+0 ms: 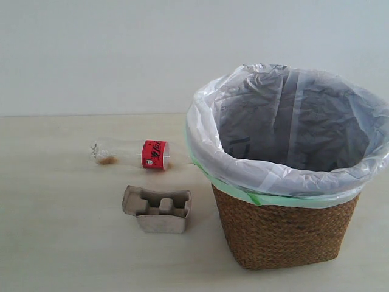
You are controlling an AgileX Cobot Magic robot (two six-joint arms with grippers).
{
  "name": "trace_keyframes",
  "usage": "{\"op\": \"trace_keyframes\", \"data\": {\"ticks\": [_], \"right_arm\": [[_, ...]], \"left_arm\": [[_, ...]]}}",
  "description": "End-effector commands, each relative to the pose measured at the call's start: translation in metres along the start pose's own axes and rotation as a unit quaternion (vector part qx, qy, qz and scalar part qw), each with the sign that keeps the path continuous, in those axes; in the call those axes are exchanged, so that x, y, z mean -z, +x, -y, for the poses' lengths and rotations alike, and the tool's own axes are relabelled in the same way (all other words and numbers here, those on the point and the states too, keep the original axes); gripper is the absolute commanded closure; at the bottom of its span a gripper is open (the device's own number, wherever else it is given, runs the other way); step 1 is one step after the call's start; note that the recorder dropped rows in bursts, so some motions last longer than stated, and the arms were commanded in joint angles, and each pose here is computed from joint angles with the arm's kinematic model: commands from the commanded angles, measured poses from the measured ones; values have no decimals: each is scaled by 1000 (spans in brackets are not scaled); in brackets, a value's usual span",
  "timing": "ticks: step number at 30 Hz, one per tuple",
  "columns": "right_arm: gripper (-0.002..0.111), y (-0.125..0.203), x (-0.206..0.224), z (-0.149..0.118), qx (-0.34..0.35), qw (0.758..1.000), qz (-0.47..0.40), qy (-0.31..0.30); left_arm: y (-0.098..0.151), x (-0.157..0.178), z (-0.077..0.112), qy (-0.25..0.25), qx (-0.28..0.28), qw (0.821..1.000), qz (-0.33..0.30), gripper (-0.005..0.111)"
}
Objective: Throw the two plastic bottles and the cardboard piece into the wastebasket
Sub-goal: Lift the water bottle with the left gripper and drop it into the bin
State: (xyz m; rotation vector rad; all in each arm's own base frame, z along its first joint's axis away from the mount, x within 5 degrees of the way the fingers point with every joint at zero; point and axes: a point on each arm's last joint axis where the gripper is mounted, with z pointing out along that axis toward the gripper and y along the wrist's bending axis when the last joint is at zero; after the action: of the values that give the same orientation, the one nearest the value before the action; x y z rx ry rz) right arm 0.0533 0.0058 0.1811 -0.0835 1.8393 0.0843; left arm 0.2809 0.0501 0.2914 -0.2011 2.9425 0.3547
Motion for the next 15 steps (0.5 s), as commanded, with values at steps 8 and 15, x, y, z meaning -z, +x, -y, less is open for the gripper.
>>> {"op": "trace_keyframes", "data": {"ticks": [8, 15], "right_arm": [[108, -1, 0, 0, 1, 1000, 8, -1], [108, -1, 0, 0, 1, 1000, 8, -1]], "left_arm": [[3, 7, -2, 128, 86, 988, 16, 103], [-46, 59, 132, 470, -62, 872, 124, 103]]}}
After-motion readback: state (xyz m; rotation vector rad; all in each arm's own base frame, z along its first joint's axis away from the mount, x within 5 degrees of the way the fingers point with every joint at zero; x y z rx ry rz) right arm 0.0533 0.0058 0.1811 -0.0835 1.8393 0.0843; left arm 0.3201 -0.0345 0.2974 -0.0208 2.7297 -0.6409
